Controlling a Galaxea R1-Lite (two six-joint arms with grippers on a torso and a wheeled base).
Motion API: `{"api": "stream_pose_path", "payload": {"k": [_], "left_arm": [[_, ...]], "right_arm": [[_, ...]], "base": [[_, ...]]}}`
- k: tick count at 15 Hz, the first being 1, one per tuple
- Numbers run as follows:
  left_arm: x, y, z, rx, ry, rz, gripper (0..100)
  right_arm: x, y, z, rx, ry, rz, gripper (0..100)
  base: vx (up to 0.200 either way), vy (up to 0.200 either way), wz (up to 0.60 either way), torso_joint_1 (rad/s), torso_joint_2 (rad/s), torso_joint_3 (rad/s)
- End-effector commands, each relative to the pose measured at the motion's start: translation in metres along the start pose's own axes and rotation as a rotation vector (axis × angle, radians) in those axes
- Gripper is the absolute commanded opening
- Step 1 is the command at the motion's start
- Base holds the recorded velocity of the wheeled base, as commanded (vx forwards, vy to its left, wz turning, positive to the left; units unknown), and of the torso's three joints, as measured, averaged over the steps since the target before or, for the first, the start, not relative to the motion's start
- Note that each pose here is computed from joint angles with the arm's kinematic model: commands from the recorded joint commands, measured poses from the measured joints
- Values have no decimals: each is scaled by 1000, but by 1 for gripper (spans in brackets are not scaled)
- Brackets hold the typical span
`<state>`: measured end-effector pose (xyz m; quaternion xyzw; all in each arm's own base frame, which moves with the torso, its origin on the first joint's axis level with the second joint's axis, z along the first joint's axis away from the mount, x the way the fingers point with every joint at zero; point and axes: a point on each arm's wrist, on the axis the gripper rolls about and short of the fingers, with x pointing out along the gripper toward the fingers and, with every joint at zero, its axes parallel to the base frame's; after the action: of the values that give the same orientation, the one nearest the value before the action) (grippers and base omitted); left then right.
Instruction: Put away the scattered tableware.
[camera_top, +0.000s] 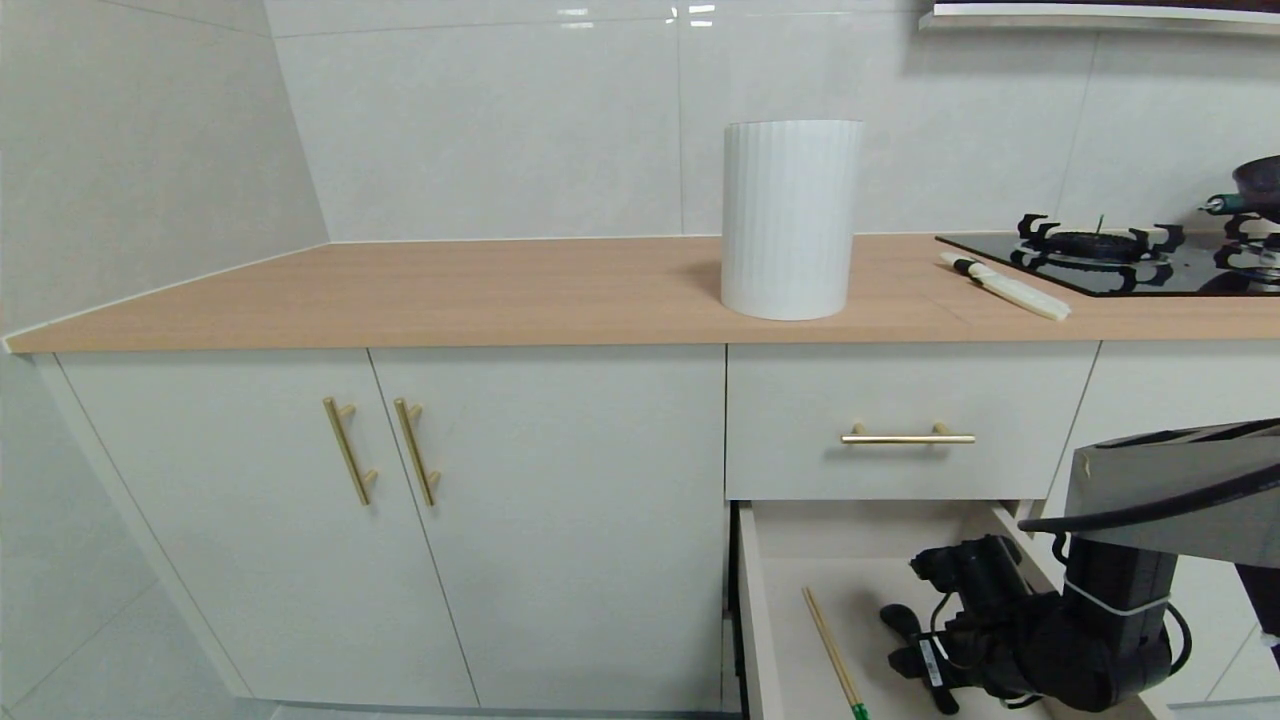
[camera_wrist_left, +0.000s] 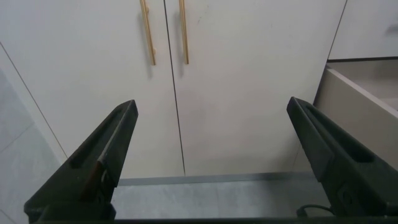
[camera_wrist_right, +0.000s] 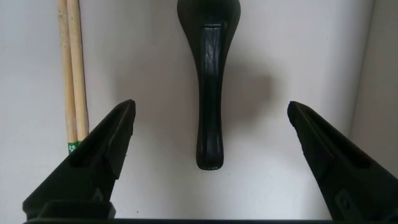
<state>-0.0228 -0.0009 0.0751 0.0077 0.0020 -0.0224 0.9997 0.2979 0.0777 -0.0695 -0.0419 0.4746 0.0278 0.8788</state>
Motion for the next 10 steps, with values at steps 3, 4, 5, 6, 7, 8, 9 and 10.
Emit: {"api": "stream_pose_path", "payload": {"k": [3,4,5,6,7,8,9,10], "left_arm": [[0,0,0,-2,0,0,100],[0,0,0,-2,0,0,100],[0,0,0,-2,0,0,100],[0,0,0,-2,0,0,100],[0,0,0,-2,0,0,100],[0,0,0,-2,0,0,100],[0,0,0,-2,0,0,100],[0,0,0,-2,0,0,100]], "right_arm": [[-13,-1,10,12,-47,5,100],[-25,-2,16,17,-80,10,100],[-38,-3,23,23,-119,14,100],[-54,-4,31,29,-163,19,100],[-61,-5,34,30,-170,21,100],[-77,-7,39,31,-176,25,100],[-84,-7,40,31,-176,25,100],[-90,-8,43,33,-196,28,100]], "base": [[0,0,0,0,0,0],[-200,0,0,2,7,2],[-200,0,0,7,7,2],[-200,0,0,7,12,-7],[-200,0,0,7,7,-2],[-200,0,0,2,2,2],[-200,0,0,2,-2,7],[-200,0,0,2,-2,-7]]}}
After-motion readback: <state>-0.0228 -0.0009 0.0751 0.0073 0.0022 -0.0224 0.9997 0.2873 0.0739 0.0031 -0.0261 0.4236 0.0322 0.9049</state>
